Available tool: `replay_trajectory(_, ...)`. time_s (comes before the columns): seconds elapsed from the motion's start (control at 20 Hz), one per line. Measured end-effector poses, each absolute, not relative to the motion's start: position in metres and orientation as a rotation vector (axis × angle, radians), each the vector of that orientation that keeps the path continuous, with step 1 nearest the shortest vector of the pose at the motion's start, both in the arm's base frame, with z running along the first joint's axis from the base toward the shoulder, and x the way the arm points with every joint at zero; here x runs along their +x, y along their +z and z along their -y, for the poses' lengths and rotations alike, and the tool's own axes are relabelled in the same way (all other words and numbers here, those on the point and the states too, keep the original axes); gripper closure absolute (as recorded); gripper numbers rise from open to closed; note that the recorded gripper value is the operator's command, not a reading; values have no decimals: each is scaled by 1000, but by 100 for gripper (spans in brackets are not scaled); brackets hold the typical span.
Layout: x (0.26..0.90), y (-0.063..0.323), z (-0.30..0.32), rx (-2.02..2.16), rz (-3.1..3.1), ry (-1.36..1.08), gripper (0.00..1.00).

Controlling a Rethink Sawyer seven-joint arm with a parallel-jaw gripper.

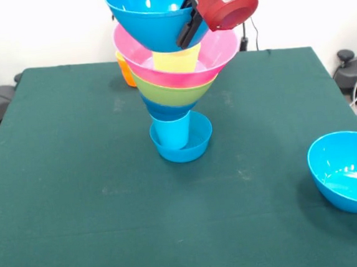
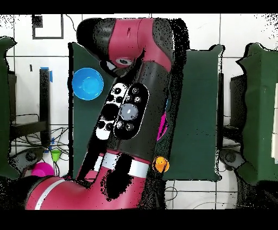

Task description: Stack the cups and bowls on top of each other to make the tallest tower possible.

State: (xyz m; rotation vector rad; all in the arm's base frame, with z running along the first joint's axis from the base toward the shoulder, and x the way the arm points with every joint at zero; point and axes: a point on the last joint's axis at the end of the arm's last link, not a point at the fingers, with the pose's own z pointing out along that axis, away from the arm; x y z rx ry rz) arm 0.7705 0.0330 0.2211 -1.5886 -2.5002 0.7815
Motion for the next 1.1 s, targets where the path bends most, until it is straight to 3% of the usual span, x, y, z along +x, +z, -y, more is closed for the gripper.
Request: replay_trajectory(1.1,763,212,-26,-1596,2494,780,100)
